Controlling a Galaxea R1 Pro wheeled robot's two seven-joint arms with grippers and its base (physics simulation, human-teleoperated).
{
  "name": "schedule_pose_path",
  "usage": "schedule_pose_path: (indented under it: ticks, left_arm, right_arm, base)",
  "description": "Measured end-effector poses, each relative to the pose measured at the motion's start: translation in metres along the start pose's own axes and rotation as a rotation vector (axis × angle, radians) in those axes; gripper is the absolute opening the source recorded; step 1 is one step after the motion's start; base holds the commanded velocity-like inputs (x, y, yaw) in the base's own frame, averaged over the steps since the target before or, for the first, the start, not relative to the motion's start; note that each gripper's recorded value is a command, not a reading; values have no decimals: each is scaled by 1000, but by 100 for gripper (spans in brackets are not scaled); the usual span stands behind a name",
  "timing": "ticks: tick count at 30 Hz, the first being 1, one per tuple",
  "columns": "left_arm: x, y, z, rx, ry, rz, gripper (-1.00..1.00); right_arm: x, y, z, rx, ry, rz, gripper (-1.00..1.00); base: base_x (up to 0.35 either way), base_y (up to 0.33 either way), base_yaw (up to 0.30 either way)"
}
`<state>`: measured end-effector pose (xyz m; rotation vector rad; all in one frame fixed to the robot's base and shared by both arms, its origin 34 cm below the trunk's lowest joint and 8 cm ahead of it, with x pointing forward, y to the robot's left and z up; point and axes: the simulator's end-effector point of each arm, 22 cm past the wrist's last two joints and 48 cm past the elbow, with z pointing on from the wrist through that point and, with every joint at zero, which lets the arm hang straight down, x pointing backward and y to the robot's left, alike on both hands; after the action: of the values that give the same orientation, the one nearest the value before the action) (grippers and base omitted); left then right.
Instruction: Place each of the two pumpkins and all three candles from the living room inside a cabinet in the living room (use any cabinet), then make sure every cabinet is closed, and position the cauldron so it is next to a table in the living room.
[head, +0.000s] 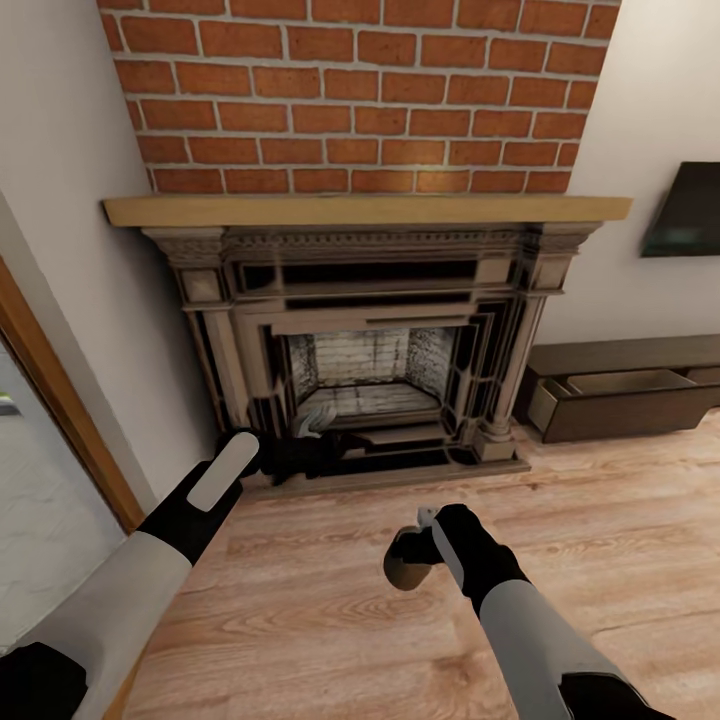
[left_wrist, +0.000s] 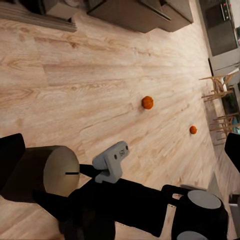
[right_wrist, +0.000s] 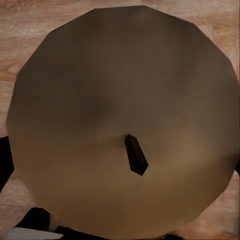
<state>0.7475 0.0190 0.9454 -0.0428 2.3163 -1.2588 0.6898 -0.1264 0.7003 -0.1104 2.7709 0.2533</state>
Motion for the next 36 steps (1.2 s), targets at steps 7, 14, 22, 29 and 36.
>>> schedule_pose_path:
  ticks: [7,14,22,29,36]
  left_arm:
    - [0,0,0,0,0,0,100]
    - [0,-1,-1,0,-1,1,100]
    - [-1,-3,-2,1,-3,4,100]
    - [-1,-5,-3,2,-5,7,100]
    - [2,-12,-1,9,2,16,100]
  right_arm:
    - [4,1,3,-2,7,2,-100]
    - [4,2,2,-3,4,1,-100]
    - [3,2,0,-4,1,1,-100]
    - [1,2,-1,-3,-2,0,-100]
    - [-1,3,-4,-4,-8,0,-100]
  base:
    - [301,-125,-54]
    - [303,-102,-228]
    - [324,-10,-249]
    - [328,37,-266]
    - [238,45,-267]
